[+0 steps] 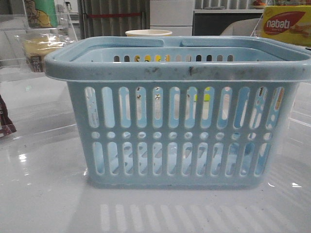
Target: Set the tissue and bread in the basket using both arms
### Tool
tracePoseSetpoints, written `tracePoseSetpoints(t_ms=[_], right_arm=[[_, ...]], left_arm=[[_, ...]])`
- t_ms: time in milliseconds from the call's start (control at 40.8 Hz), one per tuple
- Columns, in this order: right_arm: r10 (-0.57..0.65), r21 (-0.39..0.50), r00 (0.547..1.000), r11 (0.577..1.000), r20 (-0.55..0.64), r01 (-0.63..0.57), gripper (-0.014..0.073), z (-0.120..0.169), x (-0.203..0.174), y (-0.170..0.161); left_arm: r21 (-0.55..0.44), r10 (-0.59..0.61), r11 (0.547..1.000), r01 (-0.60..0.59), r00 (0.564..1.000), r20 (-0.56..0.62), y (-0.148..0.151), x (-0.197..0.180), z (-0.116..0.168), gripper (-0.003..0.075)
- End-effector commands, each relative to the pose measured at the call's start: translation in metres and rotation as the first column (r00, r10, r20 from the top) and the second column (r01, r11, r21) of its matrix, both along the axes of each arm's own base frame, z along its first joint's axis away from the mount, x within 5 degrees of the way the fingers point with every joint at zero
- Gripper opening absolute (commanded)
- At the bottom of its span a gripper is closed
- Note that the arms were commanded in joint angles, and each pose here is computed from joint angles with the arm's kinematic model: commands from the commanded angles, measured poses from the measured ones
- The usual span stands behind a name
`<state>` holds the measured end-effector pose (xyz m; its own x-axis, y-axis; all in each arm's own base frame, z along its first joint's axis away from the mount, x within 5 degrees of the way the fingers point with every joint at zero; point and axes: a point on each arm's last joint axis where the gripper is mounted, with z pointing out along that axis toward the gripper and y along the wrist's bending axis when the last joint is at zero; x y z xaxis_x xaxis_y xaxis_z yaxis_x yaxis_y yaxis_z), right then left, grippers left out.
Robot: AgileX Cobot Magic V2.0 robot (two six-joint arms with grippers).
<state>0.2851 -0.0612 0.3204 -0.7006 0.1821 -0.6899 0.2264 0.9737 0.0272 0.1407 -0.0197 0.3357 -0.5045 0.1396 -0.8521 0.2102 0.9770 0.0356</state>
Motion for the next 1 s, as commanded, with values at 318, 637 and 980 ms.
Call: tracePoseSetpoints(t_ms=[318,637,980], right_arm=[[-0.013,-0.019,0.991,1.000,0.135,0.016,0.0594,0.001,0.075,-0.019],[-0.014,-0.040,0.973,0.999,0.232,0.024,0.0594,-0.021,0.104,-0.026],[-0.011,-0.056,0.956,0.998,0.295,0.029,0.0594,-0.034,0.119,-0.030]], left_arm=[[-0.032,0.018,0.999,-0.015,0.995,0.097,0.000,0.004,0.016,0.0328],[-0.036,0.018,0.999,-0.014,0.995,0.097,0.000,0.004,0.016,0.0329],[-0.051,0.017,0.999,-0.013,0.995,0.095,-0.001,0.003,0.016,0.0329]])
